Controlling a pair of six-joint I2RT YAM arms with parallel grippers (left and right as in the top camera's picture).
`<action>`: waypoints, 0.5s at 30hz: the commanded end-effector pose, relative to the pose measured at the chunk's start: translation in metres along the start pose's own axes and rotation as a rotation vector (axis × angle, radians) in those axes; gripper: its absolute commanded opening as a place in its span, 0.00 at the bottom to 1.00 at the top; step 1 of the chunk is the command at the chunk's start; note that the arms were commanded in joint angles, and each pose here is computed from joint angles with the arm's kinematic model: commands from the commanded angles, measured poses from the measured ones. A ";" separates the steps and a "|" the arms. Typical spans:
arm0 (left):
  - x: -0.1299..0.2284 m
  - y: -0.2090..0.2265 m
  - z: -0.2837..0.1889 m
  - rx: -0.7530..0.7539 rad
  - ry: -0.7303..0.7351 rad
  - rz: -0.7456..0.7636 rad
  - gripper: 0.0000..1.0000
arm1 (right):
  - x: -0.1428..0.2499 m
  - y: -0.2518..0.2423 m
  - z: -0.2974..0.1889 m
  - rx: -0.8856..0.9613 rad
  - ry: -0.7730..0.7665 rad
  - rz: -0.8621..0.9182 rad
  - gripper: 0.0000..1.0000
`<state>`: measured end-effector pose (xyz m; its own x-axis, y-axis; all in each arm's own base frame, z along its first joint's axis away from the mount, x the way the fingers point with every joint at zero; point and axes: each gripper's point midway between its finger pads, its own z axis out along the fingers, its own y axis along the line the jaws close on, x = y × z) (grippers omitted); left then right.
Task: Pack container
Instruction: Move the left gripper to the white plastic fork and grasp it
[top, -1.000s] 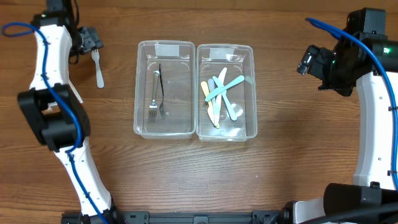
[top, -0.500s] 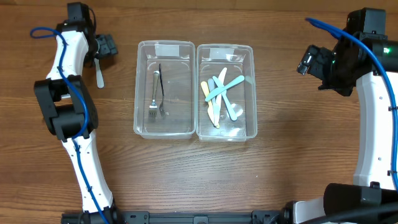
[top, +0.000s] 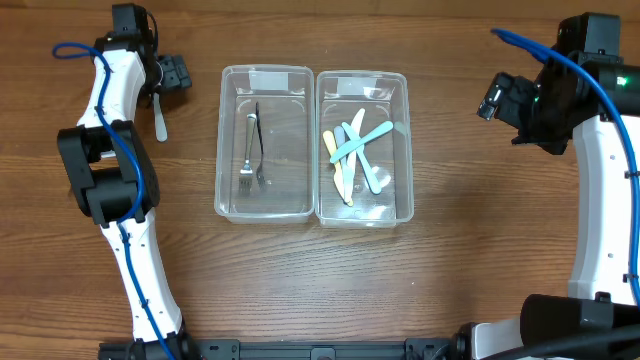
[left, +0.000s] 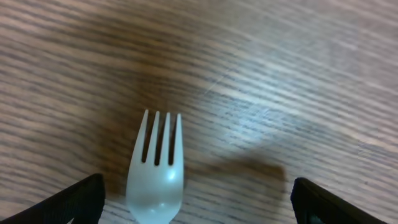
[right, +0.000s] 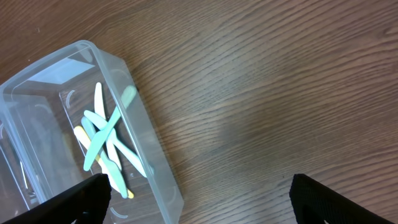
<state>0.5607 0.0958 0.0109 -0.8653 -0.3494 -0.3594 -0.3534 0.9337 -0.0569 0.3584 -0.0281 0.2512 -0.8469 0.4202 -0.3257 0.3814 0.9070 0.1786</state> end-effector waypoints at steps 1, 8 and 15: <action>0.015 0.007 0.013 -0.027 0.039 0.018 0.95 | 0.000 0.000 0.000 0.000 -0.003 -0.006 0.94; 0.036 0.020 0.026 -0.042 0.093 0.004 0.95 | 0.000 0.000 0.000 0.000 -0.004 -0.006 0.94; 0.036 0.023 0.026 -0.043 0.093 -0.002 0.74 | 0.000 0.000 0.000 0.000 -0.003 -0.006 0.94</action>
<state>0.5532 0.1047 0.0040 -0.8689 -0.3390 -0.3606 -0.3559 0.9343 -0.0208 0.3583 -0.0281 0.2511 -0.8472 0.4199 -0.3254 0.3811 0.9072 0.1783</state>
